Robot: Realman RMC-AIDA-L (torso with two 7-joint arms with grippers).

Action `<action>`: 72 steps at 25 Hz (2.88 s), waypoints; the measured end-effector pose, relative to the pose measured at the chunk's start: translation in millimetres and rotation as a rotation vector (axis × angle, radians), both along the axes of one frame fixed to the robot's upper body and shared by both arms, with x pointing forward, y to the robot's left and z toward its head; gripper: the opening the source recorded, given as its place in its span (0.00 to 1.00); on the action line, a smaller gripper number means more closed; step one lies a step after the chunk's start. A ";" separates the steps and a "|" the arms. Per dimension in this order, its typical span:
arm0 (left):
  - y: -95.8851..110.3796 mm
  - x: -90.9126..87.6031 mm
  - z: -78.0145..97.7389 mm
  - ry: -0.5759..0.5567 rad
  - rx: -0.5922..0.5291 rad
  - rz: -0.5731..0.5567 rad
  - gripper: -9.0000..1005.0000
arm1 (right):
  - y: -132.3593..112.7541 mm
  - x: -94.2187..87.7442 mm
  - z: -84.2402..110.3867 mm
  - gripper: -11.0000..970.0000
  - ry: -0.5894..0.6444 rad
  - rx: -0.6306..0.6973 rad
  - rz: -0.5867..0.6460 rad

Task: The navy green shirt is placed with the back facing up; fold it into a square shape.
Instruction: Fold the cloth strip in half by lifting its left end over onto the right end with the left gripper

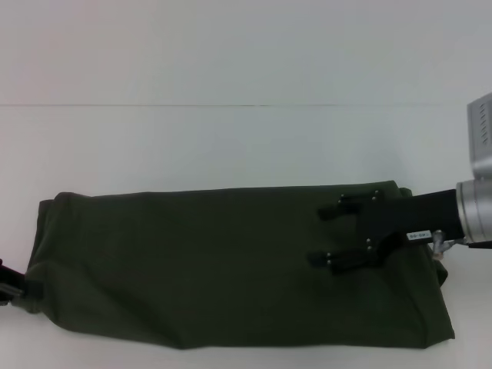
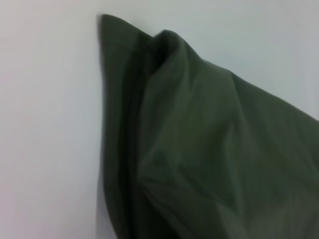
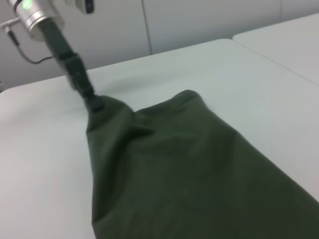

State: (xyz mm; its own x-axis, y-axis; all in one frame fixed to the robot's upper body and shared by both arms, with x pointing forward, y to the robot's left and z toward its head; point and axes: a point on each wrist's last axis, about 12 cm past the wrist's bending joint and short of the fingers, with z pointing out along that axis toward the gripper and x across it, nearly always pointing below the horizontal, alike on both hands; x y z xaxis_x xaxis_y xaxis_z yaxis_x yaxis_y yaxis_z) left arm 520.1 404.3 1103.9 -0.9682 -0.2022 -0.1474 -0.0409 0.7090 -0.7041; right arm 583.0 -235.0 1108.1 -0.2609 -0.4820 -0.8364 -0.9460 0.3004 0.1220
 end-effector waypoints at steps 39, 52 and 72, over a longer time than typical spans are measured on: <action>-4.9 28.3 17.2 -0.127 0.047 -0.031 0.79 | 20.1 -11.3 -37.7 0.95 -0.196 0.031 0.080; 1.5 38.2 3.6 -0.116 0.251 -0.050 0.79 | 21.2 -10.5 -39.9 0.95 -0.189 0.032 0.061; -1.8 38.7 -9.5 -0.114 0.268 -0.029 0.79 | 21.4 -9.4 -41.8 0.95 -0.185 0.024 0.048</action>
